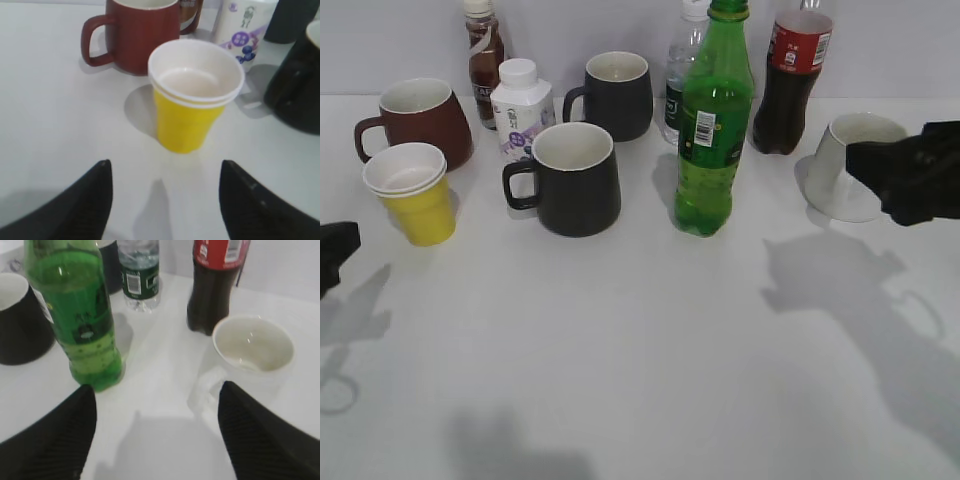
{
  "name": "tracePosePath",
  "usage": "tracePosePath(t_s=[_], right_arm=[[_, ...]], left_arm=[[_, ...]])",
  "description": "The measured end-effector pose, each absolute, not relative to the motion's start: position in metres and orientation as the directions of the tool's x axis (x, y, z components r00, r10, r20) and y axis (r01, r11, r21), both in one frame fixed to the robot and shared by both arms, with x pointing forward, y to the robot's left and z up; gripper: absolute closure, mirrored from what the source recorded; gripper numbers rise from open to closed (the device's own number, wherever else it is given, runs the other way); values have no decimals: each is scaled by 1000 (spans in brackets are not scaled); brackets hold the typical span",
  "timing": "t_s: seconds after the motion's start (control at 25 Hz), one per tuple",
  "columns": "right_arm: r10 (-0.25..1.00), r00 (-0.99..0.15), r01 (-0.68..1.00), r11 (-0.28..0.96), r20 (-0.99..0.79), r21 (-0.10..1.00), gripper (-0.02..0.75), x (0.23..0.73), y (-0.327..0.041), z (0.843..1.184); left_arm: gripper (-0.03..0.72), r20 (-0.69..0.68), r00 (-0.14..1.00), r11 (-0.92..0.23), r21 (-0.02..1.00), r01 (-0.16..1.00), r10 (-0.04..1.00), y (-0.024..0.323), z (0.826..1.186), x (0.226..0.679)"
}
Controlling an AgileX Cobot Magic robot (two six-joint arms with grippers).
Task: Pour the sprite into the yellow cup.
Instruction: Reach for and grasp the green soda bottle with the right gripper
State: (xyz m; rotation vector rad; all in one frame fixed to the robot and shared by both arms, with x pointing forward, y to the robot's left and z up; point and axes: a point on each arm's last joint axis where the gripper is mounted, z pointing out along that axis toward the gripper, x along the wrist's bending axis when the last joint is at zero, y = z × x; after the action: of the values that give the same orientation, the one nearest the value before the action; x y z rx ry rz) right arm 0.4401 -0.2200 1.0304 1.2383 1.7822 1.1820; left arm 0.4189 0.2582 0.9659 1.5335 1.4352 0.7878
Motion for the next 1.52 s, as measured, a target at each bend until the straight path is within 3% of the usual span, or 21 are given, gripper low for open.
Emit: tracePosePath(t_s=[0.28, 0.48, 0.76, 0.96, 1.36, 1.52], right_arm=[[942, -335, 311, 139, -28, 940, 206, 453, -205, 1022], [944, -329, 255, 126, -36, 959, 206, 461, -200, 1021], [953, -300, 270, 55, 30, 961, 206, 468, -198, 1015], [956, -292, 246, 41, 33, 968, 206, 471, -197, 1014], [911, -412, 181, 60, 21, 982, 204, 484, -179, 1005], [899, -438, 191, 86, 7, 978, 150, 495, -170, 993]], left_arm=[[57, -23, 193, -47, 935, 350, 981, 252, 948, 434], [33, 11, 209, -63, 967, 247, 978, 247, 930, 451], [32, 40, 288, -100, 975, 198, 957, 234, 904, 476], [34, 39, 281, -93, 979, 182, 959, 229, 900, 495], [50, 39, 281, -92, 980, 178, 959, 218, 882, 533], [97, 40, 286, -90, 983, 163, 957, 215, 881, 539]])
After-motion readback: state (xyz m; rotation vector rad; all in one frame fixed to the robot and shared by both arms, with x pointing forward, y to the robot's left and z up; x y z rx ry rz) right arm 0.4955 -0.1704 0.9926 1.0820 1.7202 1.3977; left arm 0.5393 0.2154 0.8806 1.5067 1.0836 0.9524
